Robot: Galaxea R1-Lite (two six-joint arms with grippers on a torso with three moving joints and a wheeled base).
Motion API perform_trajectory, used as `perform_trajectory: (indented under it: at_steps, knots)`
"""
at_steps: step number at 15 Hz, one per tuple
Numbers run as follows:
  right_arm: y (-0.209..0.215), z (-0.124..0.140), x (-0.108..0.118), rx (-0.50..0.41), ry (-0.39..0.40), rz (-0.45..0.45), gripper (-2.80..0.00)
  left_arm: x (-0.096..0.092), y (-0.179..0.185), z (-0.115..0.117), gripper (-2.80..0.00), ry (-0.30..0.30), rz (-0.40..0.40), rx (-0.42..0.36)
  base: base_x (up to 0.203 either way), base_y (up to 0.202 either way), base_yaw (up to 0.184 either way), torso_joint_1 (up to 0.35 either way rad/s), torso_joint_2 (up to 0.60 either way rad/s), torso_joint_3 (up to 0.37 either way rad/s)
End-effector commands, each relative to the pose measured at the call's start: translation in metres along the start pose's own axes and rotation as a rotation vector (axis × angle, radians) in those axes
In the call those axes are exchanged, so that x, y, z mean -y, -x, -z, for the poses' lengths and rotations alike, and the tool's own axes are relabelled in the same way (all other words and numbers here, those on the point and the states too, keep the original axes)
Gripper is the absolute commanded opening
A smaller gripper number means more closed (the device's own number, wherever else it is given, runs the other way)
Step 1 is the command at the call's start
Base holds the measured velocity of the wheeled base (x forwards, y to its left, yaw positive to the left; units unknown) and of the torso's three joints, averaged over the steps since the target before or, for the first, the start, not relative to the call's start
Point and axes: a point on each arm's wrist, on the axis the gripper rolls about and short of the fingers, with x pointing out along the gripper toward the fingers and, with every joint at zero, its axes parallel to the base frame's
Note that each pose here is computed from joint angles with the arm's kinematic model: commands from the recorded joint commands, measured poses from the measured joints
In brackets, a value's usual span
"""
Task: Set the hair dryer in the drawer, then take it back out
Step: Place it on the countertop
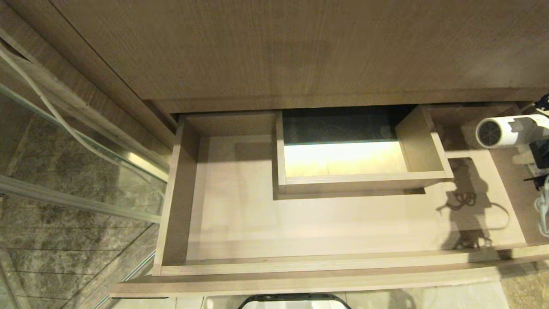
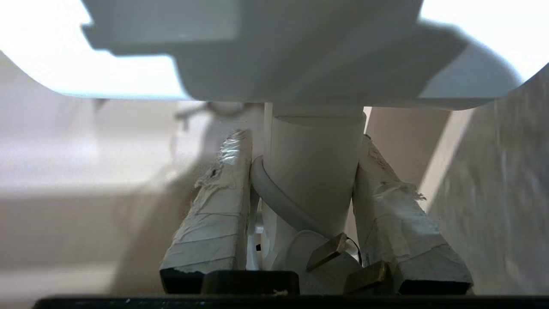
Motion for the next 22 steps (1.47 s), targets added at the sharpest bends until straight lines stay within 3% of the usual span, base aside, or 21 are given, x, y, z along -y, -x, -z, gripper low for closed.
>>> perform_trajectory:
  at_steps: [1,5,7,10,14,22]
  knots:
    - [0.067,0.003,-0.015,0.093,0.036,0.049,-2.80,0.000,0.000,0.000,-2.80,0.000,0.000,-0.001,0.000,0.000,0.000,0.000,0.00,0.000]
    - [0.152,0.009,-0.040,0.281,0.098,0.145,-2.80,0.000,0.000,0.000,-2.80,0.000,0.000,0.000,0.000,0.000,0.000,0.000,0.00,0.000]
    - [0.177,0.030,-0.056,0.316,0.125,0.168,-2.80,0.000,0.000,0.000,-2.80,0.000,0.000,0.000,0.000,0.000,0.000,0.000,0.00,0.000]
    - [0.201,0.053,-0.074,0.376,0.180,0.211,-2.80,0.000,0.000,0.000,-2.80,0.000,0.000,0.000,0.000,0.000,0.000,0.000,0.00,0.000]
    - [0.226,0.051,-0.078,0.527,0.216,0.301,-2.80,0.000,0.000,0.000,-2.80,0.000,0.000,0.000,0.000,0.000,0.000,0.125,-0.23,-0.084]
    - [0.261,0.056,-0.089,0.688,0.253,0.397,-2.80,0.000,0.000,0.000,-2.80,0.000,0.000,0.000,0.000,0.000,0.000,0.191,-0.47,-0.208]
